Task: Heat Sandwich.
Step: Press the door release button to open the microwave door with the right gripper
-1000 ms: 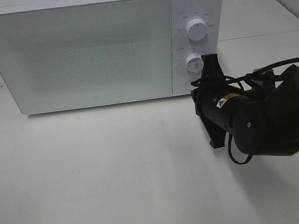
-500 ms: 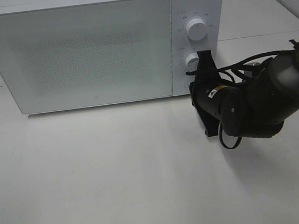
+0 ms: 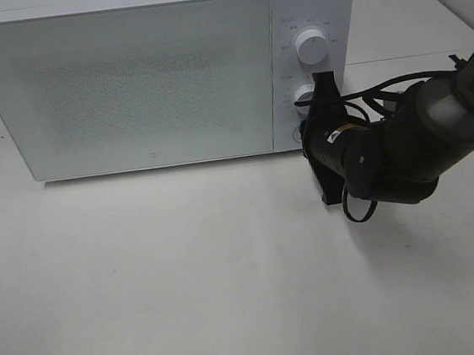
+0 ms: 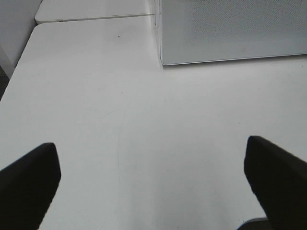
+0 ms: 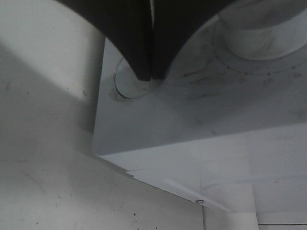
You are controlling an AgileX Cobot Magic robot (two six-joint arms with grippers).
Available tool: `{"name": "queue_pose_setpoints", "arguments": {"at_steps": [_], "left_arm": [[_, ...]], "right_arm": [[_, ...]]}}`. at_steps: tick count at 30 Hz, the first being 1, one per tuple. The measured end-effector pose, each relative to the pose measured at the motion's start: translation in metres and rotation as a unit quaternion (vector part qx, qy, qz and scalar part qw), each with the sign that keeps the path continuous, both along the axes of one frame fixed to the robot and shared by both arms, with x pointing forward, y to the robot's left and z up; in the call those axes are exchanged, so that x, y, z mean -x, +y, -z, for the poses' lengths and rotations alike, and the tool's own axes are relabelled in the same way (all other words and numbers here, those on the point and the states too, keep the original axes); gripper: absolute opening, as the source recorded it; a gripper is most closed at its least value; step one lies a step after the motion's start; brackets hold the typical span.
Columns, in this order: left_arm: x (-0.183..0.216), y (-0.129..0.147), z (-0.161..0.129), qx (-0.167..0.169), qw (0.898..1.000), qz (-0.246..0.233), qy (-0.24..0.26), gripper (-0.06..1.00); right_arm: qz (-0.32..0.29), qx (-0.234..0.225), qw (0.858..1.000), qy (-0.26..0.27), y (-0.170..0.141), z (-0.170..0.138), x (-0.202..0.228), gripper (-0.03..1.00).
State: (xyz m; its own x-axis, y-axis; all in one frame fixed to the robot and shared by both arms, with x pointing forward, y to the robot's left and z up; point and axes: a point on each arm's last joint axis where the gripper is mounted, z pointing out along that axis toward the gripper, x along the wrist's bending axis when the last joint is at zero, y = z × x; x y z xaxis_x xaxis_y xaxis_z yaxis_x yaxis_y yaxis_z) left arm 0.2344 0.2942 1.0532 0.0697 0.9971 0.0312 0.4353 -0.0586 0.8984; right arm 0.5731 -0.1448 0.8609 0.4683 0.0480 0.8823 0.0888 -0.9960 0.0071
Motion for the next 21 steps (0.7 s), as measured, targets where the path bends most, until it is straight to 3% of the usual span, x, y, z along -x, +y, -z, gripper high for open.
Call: {"name": "queue_pose_setpoints", "arguments": {"at_steps": [21], "left_arm": [[0.0000,0.0000,0.0000,0.000,1.000,0.000,0.000,0.99]], "right_arm": [[0.013,0.011,1.000,-0.026,-0.0025,0.0079,-0.0043,0.01]]}}
